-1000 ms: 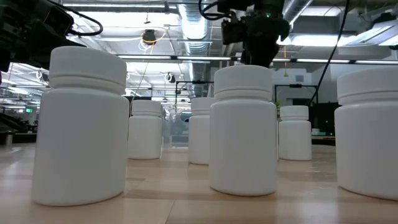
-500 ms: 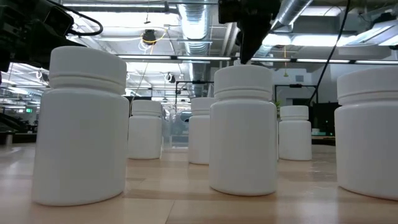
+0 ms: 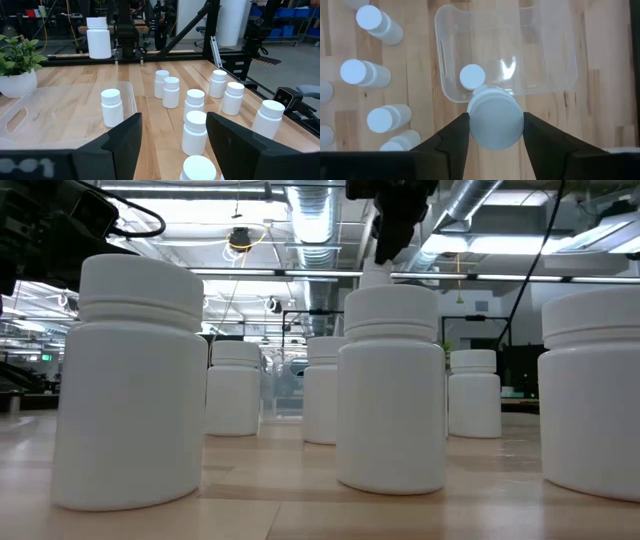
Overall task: Pick and place pill bottles into a basket
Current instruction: Put the pill bottles into the container
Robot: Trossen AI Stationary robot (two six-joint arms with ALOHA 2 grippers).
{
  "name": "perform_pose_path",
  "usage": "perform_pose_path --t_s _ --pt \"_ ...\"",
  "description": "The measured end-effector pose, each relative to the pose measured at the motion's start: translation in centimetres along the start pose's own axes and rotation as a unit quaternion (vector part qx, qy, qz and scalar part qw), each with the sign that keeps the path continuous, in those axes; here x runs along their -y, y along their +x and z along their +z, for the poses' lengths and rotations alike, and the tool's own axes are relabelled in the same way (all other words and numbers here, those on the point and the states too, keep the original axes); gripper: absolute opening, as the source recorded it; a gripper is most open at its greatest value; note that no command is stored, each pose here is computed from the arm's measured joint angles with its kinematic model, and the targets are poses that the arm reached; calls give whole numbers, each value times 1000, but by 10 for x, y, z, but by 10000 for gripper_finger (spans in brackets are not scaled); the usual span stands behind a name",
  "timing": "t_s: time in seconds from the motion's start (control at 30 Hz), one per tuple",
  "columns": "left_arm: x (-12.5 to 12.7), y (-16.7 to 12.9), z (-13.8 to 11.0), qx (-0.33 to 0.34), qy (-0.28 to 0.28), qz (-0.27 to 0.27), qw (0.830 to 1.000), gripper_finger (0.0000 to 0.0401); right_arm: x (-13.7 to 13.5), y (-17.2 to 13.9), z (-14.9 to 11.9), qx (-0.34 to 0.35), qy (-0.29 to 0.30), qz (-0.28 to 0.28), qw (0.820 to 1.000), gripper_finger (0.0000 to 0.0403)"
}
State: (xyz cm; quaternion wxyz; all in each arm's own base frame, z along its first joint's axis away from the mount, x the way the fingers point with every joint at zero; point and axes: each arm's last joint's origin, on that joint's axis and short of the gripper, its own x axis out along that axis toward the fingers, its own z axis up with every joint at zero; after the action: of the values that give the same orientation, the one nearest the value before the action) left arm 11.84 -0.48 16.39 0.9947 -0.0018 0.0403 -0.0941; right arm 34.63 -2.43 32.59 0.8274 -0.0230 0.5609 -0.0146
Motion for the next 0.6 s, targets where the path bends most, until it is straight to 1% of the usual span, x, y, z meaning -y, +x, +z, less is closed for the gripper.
perform_pose_path --t_s 0.17,0.3,0.43,0.6 --pt "0 0 0 0 0 0 1000 211 4 0 2 13 4 0 1000 154" --pt "0 0 0 0 0 0 1000 211 8 0 3 19 9 2 1000 159" --pt "0 0 0 0 0 0 1000 211 11 0 5 31 3 3 1000 163" --pt "0 0 0 0 0 0 1000 211 11 0 9 50 -10 2 999 155"
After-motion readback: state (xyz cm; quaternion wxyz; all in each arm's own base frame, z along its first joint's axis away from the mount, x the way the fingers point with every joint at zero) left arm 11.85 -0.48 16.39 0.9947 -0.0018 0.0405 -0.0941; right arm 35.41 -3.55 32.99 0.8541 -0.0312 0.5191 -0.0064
